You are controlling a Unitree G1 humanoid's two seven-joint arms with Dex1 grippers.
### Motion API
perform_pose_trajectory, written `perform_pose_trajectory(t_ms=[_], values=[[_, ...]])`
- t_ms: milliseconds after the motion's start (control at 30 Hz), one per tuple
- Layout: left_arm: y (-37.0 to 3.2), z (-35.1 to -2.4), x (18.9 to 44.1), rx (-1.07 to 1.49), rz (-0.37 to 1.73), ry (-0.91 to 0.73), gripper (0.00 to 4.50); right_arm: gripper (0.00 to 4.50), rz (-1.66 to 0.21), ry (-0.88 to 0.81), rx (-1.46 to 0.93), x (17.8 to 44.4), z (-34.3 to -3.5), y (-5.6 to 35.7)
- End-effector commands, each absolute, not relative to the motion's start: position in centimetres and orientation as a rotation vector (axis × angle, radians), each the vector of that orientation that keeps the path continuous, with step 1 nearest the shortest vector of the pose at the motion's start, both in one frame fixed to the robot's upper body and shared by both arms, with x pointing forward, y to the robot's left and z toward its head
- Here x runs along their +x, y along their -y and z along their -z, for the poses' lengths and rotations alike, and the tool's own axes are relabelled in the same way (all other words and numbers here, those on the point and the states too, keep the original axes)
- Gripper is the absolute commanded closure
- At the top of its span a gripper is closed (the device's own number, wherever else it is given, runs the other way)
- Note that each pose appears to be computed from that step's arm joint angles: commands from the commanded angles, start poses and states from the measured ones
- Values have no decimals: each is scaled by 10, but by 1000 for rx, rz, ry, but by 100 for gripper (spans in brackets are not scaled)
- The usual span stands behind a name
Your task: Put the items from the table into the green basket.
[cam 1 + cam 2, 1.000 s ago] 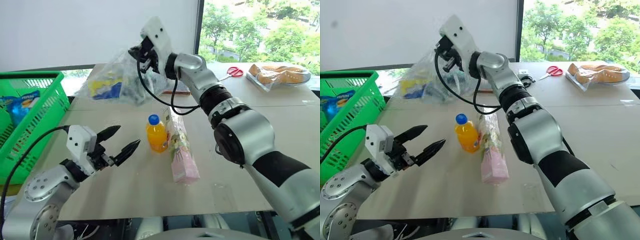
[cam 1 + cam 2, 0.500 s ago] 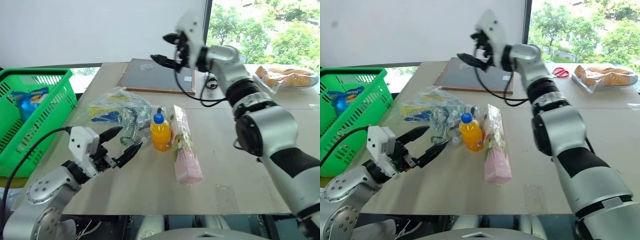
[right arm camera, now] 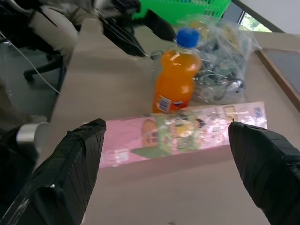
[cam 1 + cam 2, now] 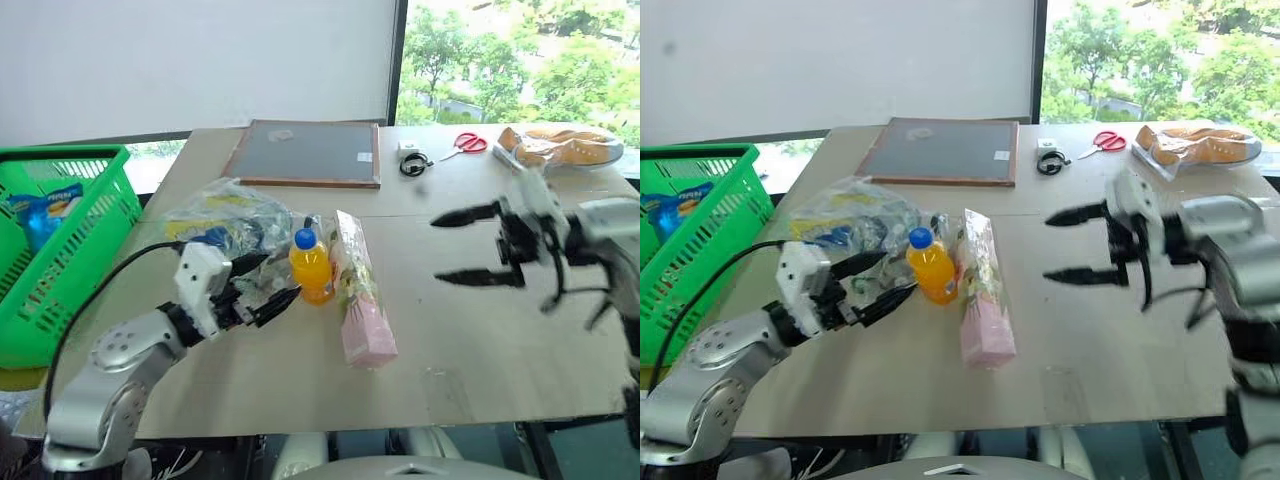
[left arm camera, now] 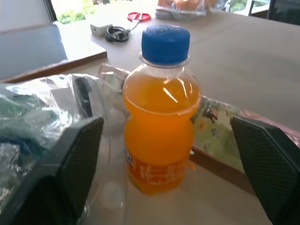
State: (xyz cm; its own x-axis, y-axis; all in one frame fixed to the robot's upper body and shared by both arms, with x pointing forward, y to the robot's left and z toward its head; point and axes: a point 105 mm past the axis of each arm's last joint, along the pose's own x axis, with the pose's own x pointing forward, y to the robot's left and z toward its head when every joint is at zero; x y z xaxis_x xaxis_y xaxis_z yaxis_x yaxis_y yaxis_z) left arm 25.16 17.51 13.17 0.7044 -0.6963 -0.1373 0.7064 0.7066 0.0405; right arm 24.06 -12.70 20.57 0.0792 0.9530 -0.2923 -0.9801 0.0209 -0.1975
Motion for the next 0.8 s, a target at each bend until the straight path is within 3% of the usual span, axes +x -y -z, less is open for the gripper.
perform_pose_trajectory(t_ms=[33, 567, 700, 800], values=[[-173, -130, 261, 109, 796, -92, 0, 4, -1466, -46, -414, 219, -215, 120], [-166, -108, 283, 161, 837, -116, 0, 4, -1338, 67, -262, 206, -238, 123], [-165, -106, 282, 164, 842, -118, 177, 0, -1353, 41, -270, 202, -234, 123], [-166, -106, 280, 160, 839, -114, 240, 0, -1360, 30, -268, 201, -232, 121]])
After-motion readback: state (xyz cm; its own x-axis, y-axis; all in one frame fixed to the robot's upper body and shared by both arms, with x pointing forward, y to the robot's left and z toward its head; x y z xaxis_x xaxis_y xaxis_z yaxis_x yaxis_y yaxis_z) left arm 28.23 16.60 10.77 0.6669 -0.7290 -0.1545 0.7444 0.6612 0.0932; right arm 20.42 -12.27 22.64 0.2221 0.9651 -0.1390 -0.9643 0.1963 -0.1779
